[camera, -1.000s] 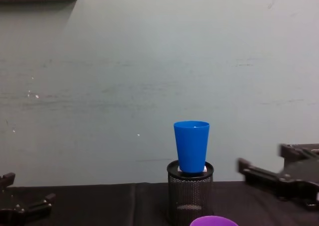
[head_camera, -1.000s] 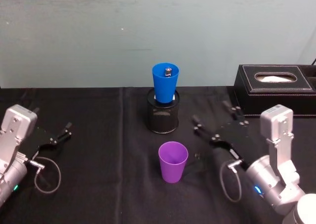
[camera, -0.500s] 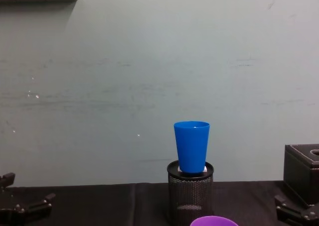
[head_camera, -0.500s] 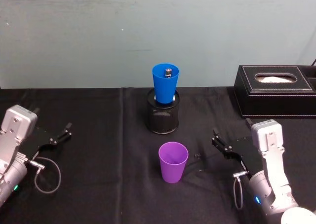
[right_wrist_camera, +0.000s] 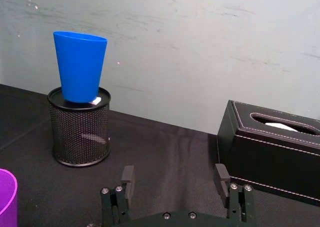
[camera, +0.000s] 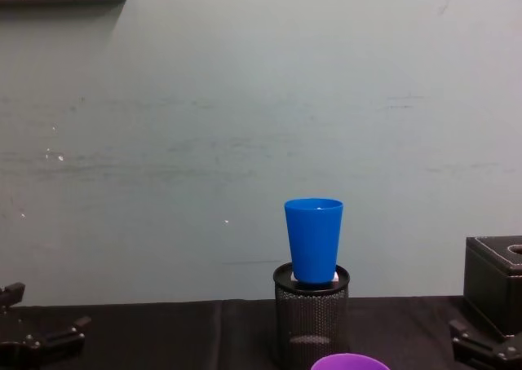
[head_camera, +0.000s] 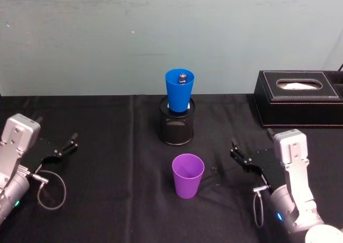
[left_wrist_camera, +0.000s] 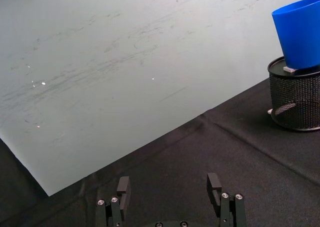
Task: Pick up one cup with a gripper and tap it against the other cup.
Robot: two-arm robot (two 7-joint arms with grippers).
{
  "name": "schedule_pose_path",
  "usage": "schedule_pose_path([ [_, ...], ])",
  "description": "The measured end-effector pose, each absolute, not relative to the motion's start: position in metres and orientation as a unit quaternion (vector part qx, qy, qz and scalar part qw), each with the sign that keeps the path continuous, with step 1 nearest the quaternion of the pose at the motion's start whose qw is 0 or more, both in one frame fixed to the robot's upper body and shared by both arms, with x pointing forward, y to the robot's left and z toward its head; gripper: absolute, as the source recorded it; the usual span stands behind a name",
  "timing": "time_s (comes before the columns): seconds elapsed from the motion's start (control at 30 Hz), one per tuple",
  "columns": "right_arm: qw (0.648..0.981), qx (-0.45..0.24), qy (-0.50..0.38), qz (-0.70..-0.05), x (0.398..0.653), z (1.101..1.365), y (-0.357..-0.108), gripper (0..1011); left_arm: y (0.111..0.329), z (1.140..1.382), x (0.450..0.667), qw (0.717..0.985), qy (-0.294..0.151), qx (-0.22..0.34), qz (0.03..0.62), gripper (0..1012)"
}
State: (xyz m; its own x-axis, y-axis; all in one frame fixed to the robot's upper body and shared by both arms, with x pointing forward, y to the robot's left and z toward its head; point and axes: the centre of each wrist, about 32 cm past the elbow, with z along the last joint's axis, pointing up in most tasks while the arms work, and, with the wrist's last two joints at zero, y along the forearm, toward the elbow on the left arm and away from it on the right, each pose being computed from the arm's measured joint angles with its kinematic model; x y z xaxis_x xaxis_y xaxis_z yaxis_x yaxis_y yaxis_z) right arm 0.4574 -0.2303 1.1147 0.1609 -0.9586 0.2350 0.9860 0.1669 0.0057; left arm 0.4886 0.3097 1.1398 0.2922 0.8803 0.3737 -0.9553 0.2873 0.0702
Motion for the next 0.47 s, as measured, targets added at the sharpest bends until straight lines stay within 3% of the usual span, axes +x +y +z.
schedule_pose_path([
  [0.47, 0.758, -0.074, -0.091, -0.641, 0.4573, 1.1149, -0.2301, 1003, 0.3097, 1.1398, 0.4886, 0.791, -0.132, 0.141, 0.58, 1000],
])
